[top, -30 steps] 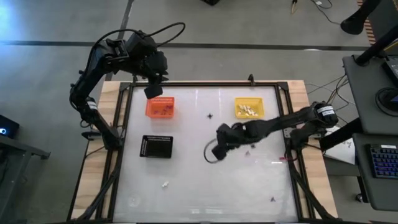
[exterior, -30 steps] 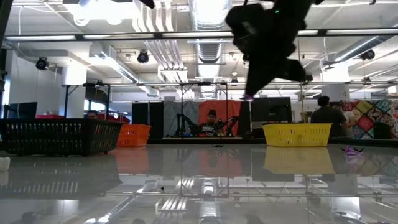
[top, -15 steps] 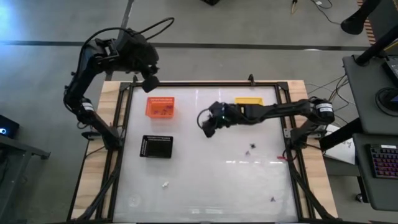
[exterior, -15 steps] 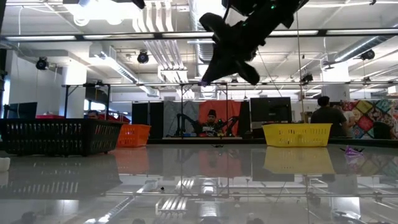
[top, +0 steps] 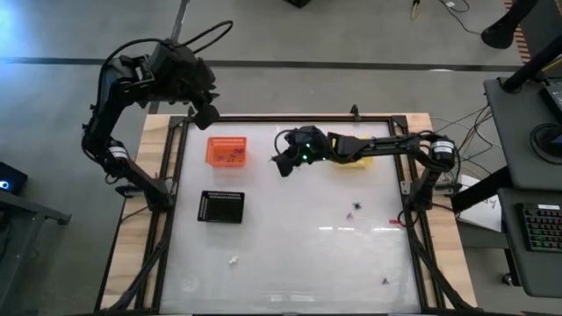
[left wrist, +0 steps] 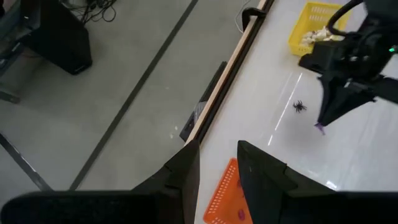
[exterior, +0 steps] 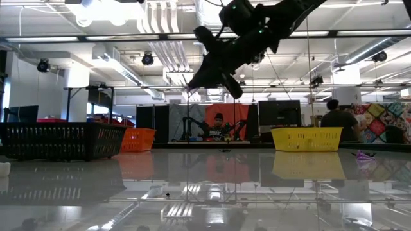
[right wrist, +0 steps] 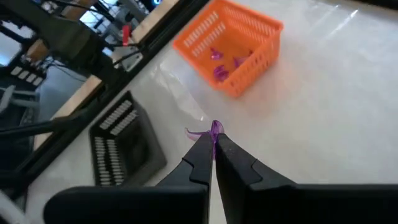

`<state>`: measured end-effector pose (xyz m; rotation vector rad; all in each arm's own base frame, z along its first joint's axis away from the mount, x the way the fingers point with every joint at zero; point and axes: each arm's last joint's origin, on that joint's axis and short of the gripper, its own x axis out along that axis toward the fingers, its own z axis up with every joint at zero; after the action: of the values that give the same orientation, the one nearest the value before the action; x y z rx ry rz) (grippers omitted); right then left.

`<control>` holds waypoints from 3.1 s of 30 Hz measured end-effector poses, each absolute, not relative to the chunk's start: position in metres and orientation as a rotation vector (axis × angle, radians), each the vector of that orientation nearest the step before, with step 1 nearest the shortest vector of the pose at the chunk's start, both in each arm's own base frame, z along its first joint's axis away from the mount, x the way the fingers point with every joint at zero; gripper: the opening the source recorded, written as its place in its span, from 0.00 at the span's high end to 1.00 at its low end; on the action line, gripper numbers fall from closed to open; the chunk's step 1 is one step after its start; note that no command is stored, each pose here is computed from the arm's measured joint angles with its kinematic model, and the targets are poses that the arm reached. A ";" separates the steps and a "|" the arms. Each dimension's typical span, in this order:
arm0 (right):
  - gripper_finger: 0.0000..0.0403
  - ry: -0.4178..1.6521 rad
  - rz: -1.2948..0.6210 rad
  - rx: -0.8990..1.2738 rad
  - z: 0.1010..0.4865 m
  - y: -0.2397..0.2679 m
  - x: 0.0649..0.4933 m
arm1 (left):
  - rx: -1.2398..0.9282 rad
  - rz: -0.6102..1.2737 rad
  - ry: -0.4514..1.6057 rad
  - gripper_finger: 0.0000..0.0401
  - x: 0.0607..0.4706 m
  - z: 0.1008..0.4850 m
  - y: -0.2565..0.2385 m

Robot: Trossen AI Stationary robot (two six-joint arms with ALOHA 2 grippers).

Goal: Sort Halloween decoration
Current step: Put the violet witch hat toy into the orange bin, then put the black spider toy into the black bin

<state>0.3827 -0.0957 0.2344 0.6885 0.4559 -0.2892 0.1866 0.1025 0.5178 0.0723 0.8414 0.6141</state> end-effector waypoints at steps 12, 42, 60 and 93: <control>0.98 0.426 -0.235 0.631 0.239 -0.125 0.436 | 0.036 0.618 0.875 0.77 0.185 0.508 0.101; 0.98 0.603 -0.145 0.611 0.201 -0.190 0.529 | -0.054 0.656 0.868 0.77 0.154 0.416 0.085; 0.76 0.586 -0.148 0.572 0.197 -0.202 0.529 | -0.068 0.657 0.899 0.77 0.157 0.406 0.087; 0.67 1.524 -0.432 0.431 0.255 -0.103 0.439 | 0.037 0.587 0.999 0.77 0.151 0.392 0.084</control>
<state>0.4386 -0.1033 0.2549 0.4306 1.5240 -0.4325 0.1509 0.0839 0.3924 0.0366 0.9991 0.5873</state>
